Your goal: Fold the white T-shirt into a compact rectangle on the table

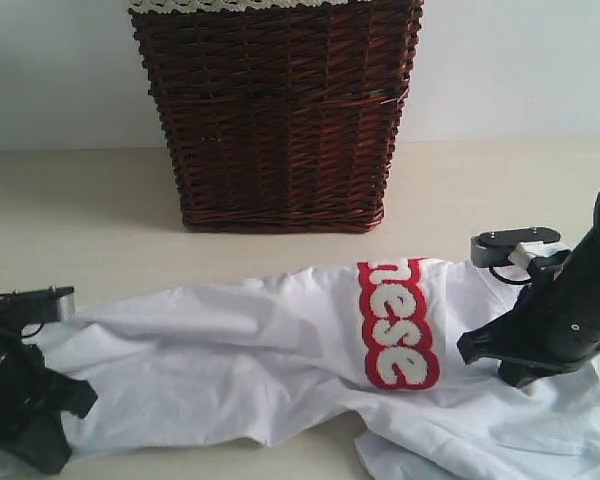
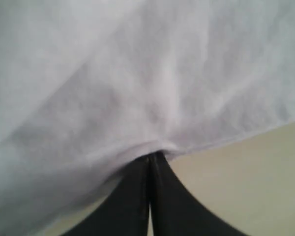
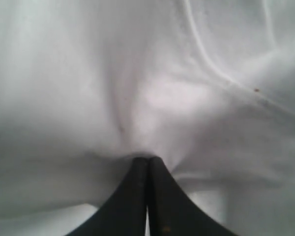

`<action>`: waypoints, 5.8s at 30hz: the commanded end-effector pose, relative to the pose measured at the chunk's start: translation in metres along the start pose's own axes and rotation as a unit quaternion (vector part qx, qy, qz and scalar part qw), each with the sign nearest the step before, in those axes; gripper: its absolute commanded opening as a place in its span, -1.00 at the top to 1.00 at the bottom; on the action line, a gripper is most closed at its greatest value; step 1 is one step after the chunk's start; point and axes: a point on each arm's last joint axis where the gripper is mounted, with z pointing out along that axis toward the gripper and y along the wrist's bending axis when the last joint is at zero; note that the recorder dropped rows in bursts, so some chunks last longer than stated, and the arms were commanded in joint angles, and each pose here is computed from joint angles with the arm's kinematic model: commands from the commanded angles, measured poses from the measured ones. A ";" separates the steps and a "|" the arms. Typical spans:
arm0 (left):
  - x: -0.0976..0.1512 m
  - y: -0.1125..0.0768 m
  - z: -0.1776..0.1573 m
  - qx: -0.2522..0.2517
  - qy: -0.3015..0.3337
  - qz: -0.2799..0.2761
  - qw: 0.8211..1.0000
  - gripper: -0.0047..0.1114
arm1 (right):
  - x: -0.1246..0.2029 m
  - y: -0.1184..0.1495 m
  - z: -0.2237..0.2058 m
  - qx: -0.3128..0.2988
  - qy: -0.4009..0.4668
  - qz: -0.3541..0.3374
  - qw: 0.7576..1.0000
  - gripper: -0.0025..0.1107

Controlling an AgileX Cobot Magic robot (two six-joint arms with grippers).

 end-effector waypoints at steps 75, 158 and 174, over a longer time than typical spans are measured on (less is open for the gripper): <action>0.029 -0.026 -0.171 -0.113 -0.445 0.072 0.886 0.92 | -0.055 0.001 -0.175 0.080 -0.310 -0.059 0.945 0.87; 0.199 -0.007 -0.059 -0.231 -0.690 0.136 0.672 0.92 | 0.071 0.017 -0.227 0.017 -0.506 0.002 0.862 0.87; 0.200 -0.001 -0.050 -0.169 -0.675 0.024 0.718 0.92 | 0.071 0.017 -0.227 0.017 -0.506 0.002 0.862 0.87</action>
